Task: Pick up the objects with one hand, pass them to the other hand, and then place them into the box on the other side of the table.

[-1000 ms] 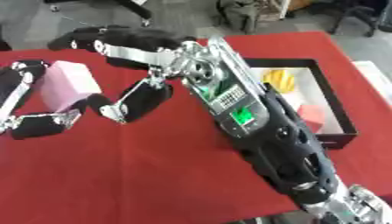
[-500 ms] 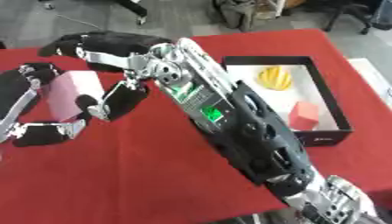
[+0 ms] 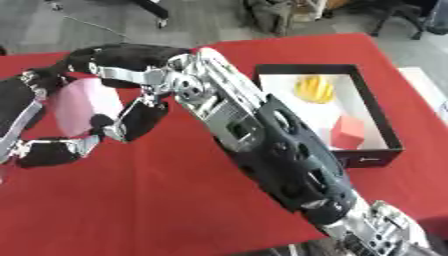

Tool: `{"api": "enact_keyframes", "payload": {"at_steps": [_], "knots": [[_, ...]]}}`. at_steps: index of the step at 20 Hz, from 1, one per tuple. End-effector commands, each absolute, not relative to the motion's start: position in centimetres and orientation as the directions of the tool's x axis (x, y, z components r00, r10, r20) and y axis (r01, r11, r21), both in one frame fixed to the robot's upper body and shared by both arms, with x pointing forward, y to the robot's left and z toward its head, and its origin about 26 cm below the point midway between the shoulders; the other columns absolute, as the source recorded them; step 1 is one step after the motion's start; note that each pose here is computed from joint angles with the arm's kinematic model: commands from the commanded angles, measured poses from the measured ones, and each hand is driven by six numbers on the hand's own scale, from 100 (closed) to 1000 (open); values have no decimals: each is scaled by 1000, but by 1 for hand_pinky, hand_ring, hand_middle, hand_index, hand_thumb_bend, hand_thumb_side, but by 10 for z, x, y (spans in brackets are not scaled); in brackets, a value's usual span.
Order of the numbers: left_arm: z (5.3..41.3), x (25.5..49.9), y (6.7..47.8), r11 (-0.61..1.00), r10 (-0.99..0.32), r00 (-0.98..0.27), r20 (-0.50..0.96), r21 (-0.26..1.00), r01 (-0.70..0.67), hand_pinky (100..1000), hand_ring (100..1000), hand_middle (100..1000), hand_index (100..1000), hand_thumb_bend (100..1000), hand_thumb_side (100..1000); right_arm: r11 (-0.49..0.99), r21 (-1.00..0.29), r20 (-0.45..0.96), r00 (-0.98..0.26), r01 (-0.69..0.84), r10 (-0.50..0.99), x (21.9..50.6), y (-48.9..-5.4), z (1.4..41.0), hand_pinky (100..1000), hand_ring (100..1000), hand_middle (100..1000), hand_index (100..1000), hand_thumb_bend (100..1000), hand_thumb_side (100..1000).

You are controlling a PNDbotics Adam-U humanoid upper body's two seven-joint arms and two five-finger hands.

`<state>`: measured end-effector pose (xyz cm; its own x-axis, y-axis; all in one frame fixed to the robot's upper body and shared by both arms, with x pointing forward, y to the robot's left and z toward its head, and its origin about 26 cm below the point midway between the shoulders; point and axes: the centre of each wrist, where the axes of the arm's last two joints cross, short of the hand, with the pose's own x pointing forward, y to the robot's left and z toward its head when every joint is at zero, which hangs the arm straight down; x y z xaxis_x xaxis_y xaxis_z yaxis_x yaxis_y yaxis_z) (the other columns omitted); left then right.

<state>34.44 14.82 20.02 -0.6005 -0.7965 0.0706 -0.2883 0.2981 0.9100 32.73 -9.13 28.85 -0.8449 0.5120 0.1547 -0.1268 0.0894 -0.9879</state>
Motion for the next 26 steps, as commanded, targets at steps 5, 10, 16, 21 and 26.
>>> {"api": "enact_keyframes", "payload": {"at_steps": [5,10,16,21,26], "knots": [[212,341,150,313,-794,-606,54,890,-331,633,515,525,632,100,335,68,-991,133,-851,-114,507,325,-98,299,1000,1000,991,1000,100,100],[213,338,149,337,-782,-621,56,876,-345,625,509,519,630,100,333,42,-995,102,-850,-94,516,327,-98,297,1000,1000,990,1000,100,100],[216,334,147,375,-759,-649,59,854,-361,617,503,513,629,100,328,29,-997,79,-842,-75,533,329,-98,295,1000,1000,986,1000,100,100],[217,331,145,396,-743,-666,64,844,-361,615,500,510,628,100,326,36,-998,70,-828,-60,556,331,-98,293,999,1000,977,1000,100,100],[219,328,144,409,-734,-676,61,834,-369,614,499,508,627,100,317,44,-998,70,-817,-55,572,334,-98,291,999,1000,940,1000,100,100]]}}
